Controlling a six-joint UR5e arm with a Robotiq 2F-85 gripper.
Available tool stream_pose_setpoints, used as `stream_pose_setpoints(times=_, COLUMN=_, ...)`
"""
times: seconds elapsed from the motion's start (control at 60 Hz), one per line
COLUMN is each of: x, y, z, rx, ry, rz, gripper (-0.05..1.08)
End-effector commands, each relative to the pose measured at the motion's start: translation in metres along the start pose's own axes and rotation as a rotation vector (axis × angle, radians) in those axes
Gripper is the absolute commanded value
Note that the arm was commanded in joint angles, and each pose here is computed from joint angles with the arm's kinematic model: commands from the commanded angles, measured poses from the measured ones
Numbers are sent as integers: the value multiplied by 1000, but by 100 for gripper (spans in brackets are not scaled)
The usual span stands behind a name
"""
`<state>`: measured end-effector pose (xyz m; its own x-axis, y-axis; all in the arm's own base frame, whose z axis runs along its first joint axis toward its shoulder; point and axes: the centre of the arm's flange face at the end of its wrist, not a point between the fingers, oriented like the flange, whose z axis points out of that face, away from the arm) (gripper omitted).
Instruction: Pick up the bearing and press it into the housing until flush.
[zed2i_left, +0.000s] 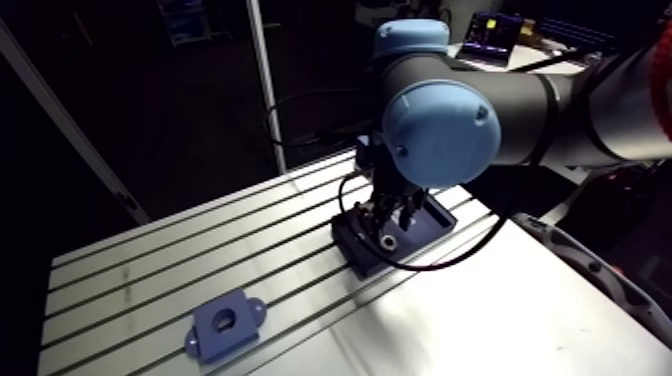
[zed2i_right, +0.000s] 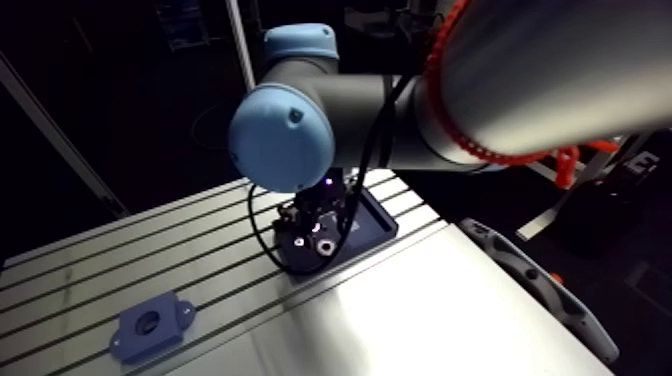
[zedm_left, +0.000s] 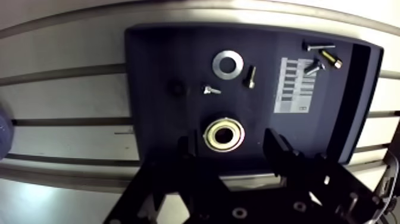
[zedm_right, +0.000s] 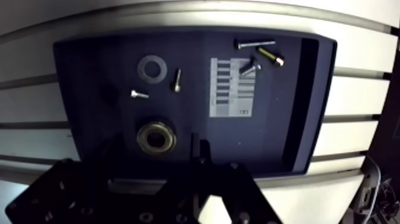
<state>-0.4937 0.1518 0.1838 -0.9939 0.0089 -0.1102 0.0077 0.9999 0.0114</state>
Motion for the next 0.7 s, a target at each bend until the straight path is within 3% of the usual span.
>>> stream_pose_setpoints(times=0.017, x=-2, y=-1, z=4, rx=-4, ry=4, rz=-1, gripper=35)
stream_pose_setpoints(times=0.7, x=2, y=0, z=15, rx=5, ry=-16, rz=-1, gripper=41)
